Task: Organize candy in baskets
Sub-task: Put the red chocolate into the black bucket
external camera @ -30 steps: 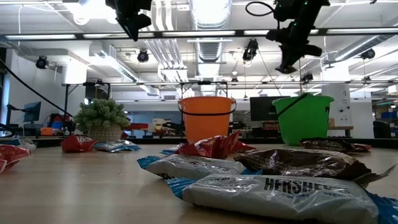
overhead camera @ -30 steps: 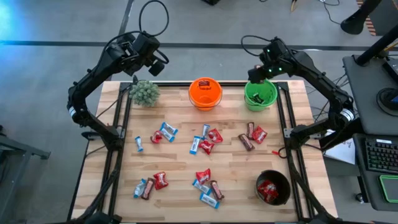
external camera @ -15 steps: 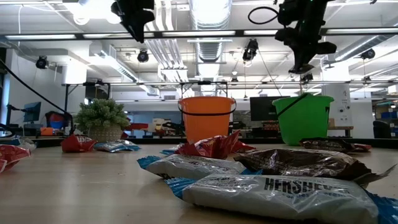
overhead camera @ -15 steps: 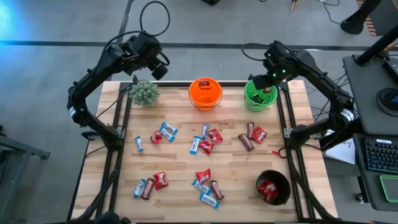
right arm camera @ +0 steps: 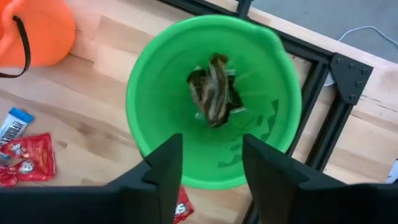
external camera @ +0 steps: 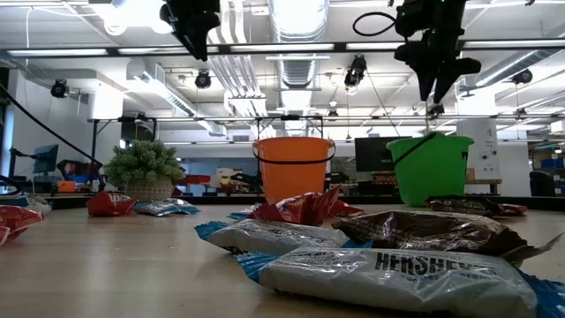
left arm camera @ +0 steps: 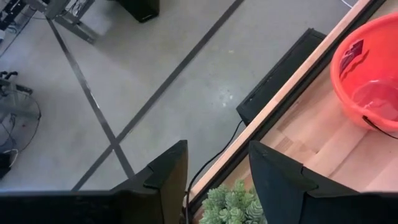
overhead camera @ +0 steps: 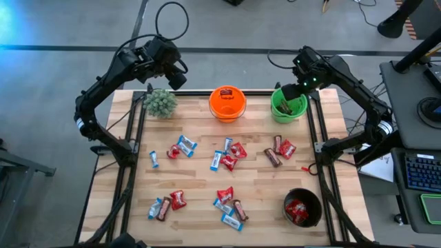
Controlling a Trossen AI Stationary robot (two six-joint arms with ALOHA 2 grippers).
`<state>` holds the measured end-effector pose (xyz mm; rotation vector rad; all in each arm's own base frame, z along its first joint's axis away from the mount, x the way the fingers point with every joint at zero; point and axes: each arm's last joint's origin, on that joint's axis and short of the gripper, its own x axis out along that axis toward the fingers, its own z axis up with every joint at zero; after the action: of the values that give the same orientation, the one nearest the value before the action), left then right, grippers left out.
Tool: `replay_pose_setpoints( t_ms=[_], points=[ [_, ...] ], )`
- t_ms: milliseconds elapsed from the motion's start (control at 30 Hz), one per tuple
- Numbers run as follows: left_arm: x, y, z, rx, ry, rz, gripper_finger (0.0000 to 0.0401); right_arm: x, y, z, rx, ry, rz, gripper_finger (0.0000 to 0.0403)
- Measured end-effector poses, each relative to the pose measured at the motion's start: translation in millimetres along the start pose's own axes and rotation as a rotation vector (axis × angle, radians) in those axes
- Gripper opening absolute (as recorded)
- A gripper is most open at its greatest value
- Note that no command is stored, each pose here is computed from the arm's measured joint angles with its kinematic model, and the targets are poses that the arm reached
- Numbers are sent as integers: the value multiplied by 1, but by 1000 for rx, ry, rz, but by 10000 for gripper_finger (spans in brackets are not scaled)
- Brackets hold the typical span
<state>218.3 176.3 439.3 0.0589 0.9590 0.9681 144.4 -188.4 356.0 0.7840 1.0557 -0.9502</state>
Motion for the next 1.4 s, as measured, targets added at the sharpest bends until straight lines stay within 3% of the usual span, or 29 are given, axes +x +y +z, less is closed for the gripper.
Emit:
replay_pose_setpoints(
  t_ms=[300,633,1100,1400],
  points=[
    [0,-1,-5,24,42,-31,175,0,2,-1,24,18,66,183],
    [-2,-10,-10,55,66,-306,162,-1,21,-6,-47,68,236,180],
    [-7,-14,-23,170,175,-388,156,-3,60,-24,-87,104,249,183],
    [-13,-21,-27,178,191,-534,156,-7,84,-41,-110,152,270,206]
  ],
)
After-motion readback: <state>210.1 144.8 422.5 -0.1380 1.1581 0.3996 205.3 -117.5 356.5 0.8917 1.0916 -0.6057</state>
